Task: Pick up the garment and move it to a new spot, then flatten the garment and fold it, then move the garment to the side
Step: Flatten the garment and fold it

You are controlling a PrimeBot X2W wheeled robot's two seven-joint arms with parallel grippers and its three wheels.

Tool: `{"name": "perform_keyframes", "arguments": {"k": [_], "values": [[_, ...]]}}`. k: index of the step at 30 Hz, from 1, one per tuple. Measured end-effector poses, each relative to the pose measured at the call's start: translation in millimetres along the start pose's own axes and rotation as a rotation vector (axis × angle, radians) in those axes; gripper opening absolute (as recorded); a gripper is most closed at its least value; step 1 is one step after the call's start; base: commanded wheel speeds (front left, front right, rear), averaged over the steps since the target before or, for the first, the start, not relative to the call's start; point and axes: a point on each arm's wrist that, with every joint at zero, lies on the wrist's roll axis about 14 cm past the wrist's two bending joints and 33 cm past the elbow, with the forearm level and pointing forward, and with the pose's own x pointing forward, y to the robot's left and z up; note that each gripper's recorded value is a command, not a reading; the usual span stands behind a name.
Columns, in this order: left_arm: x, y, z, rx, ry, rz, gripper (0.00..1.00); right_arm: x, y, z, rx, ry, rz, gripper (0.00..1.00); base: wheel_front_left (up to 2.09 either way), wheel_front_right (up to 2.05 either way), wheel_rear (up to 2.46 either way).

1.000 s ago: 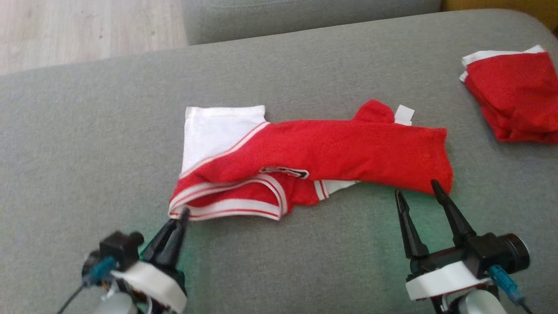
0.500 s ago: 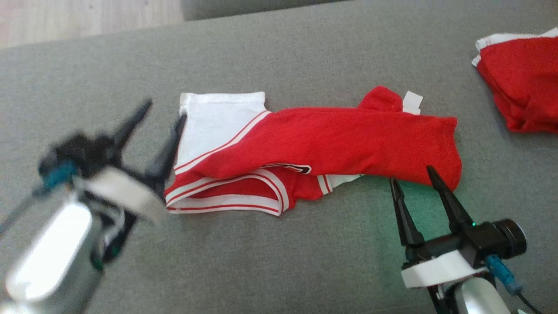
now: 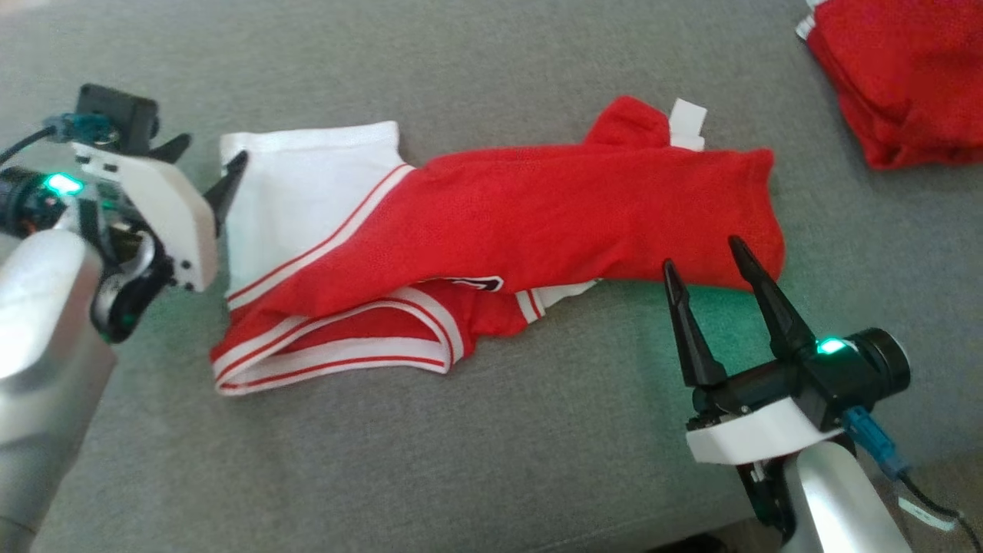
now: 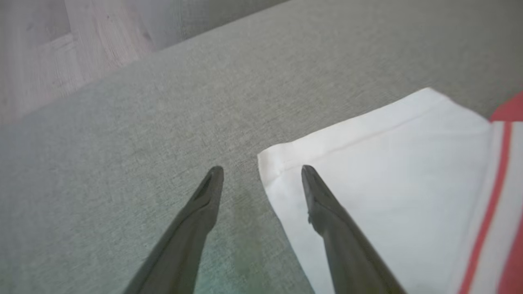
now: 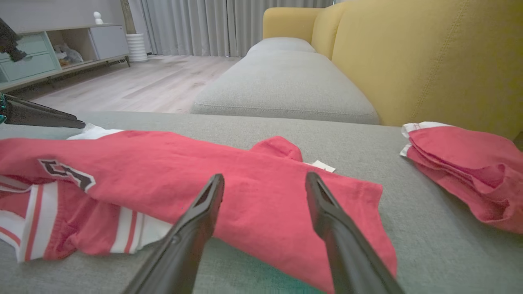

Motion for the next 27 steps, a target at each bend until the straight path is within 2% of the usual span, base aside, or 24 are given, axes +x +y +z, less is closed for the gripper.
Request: {"name": "perform_keyframes", "arguments": {"k": [4, 8, 9, 10, 11, 12, 19, 21, 24, 27], "values": [[18.9, 3.0, -13.6, -0.010, 0.039, -0.002, 1.00, -2.4, -7.7, -8.5, 0.004, 0.028, -0.026, 1.00, 0.00, 0.00, 0.00], [27.4, 5.8, -6.7, 0.002, 0.015, -0.004, 1.00, -2.4, -10.1, -12.6, 0.003, 0.041, -0.032, 1.00, 0.00, 0.00, 0.00], [28.0, 5.4, -6.3, 0.001, 0.014, -0.006, 0.94, -1.7, -9.9, -12.6, 0.003, 0.040, -0.031, 1.00, 0.00, 0.00, 0.00], [28.5, 3.5, -7.3, 0.002, 0.016, -0.013, 0.70, -0.8, -9.7, -12.2, 0.003, 0.039, -0.030, 1.00, 0.00, 0.00, 0.00], [28.7, 1.3, -8.8, 0.003, 0.021, -0.020, 0.27, 0.6, -9.4, -11.2, 0.002, 0.035, -0.028, 1.00, 0.00, 0.00, 0.00], [28.9, -1.2, -9.5, 0.005, 0.018, -0.028, 0.00, 2.2, -9.2, -10.2, 0.001, 0.031, -0.026, 1.00, 0.00, 0.00, 0.00], [22.5, -1.7, -6.4, 0.039, -0.014, -0.033, 0.00, 5.5, -16.2, -5.7, 0.008, 0.014, -0.045, 1.00, 0.00, 0.00, 0.00], [14.8, 6.3, -2.4, 0.076, -0.050, -0.010, 0.00, 5.3, -31.5, -4.8, 0.070, 0.003, -0.097, 1.00, 0.00, 0.00, 0.00], [9.8, 11.2, 7.3, 0.105, -0.083, 0.005, 0.00, 8.9, -39.4, -7.6, 0.070, 0.012, -0.098, 1.00, 0.00, 0.00, 0.00], [3.4, 14.6, 24.1, 0.128, -0.132, 0.015, 0.00, 15.8, -66.2, -17.0, 0.048, 0.051, -0.112, 1.00, 0.00, 0.00, 0.00]]}}
